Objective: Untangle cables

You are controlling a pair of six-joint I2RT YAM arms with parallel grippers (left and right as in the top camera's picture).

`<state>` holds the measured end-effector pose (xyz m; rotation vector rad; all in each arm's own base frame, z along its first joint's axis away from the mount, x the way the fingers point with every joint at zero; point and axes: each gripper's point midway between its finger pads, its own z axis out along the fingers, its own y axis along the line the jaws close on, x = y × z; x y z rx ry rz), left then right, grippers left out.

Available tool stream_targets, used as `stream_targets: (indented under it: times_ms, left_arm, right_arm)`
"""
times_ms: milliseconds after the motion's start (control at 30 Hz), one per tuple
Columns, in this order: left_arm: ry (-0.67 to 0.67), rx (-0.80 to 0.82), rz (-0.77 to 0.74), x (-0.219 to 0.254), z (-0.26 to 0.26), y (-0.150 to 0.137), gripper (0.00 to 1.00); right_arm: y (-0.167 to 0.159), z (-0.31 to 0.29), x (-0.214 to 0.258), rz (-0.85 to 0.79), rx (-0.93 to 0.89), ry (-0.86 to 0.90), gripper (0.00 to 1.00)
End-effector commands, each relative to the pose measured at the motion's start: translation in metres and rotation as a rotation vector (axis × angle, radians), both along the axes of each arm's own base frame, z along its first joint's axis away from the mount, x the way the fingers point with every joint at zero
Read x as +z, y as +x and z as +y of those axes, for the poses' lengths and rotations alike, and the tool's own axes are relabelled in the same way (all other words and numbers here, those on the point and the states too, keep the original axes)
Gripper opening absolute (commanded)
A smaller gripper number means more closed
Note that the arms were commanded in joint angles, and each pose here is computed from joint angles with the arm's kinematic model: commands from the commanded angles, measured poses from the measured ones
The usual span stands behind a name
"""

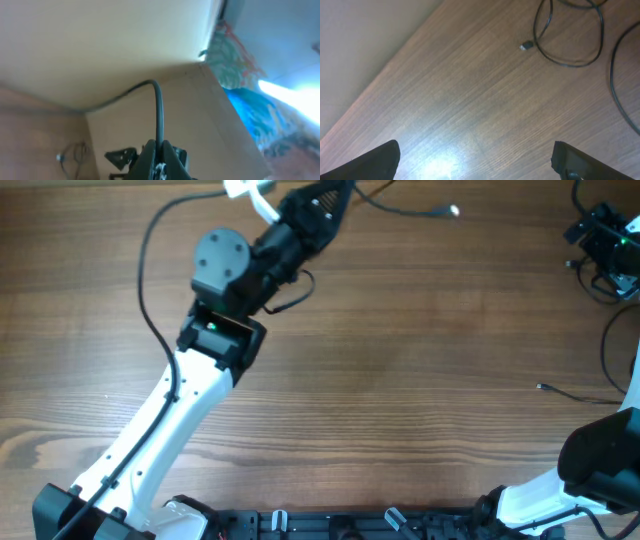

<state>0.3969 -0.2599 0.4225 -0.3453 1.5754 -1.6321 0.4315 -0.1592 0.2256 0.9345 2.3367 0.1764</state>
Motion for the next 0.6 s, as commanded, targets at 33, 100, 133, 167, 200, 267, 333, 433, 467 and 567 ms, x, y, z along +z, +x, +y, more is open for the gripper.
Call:
stream_targets:
  times_ms: [33, 100, 133, 167, 200, 267, 333, 433, 467, 567]
  left_arm:
    - [0.069, 0.234, 0.344, -0.077, 0.036, 0.028, 0.04]
    - [0.181, 0.4, 0.509, -0.127, 0.069, 0.032, 0.04]
    - [0.236, 0.475, 0.577, -0.148, 0.087, 0.03, 0.04]
    - [0.287, 0.537, 0.635, -0.165, 0.103, 0.027, 0.04]
    - [0.342, 0.601, 0.695, -0.181, 0.121, 0.021, 0.04]
    - [0.412, 0.676, 0.768, -0.2, 0.145, 0.012, 0.04]
    - [0.482, 0.734, 0.833, -0.215, 0.166, 0.001, 0.04]
    - [0.563, 0.785, 0.919, -0.232, 0.188, -0.015, 0.04]
    - [0.592, 0.798, 0.955, -0.238, 0.196, -0.022, 0.04]
    - [0.65, 0.821, 1.012, -0.248, 0.207, -0.035, 0.04]
  right_arm:
    - [-0.001, 0.004, -0.01, 0.031, 0.029, 0.009, 1.0]
    - [-0.003, 0.004, -0.011, 0.039, 0.04, 0.005, 1.0]
    - [-0.004, 0.006, -0.012, 0.044, 0.042, 0.011, 1.0]
    - [-0.005, 0.008, -0.012, 0.048, 0.047, 0.021, 1.0]
    - [-0.006, 0.013, -0.013, 0.048, 0.062, 0.046, 1.0]
    - [-0.006, 0.024, -0.014, 0.044, 0.094, 0.098, 1.0]
    - [-0.006, 0.04, -0.013, 0.039, 0.138, 0.16, 1.0]
    - [-0.005, 0.065, -0.018, 0.046, 0.203, 0.212, 1.0]
    - [-0.005, 0.073, -0.021, 0.054, 0.227, 0.215, 1.0]
    - [-0.005, 0.103, -0.034, 0.089, 0.296, 0.222, 1.0]
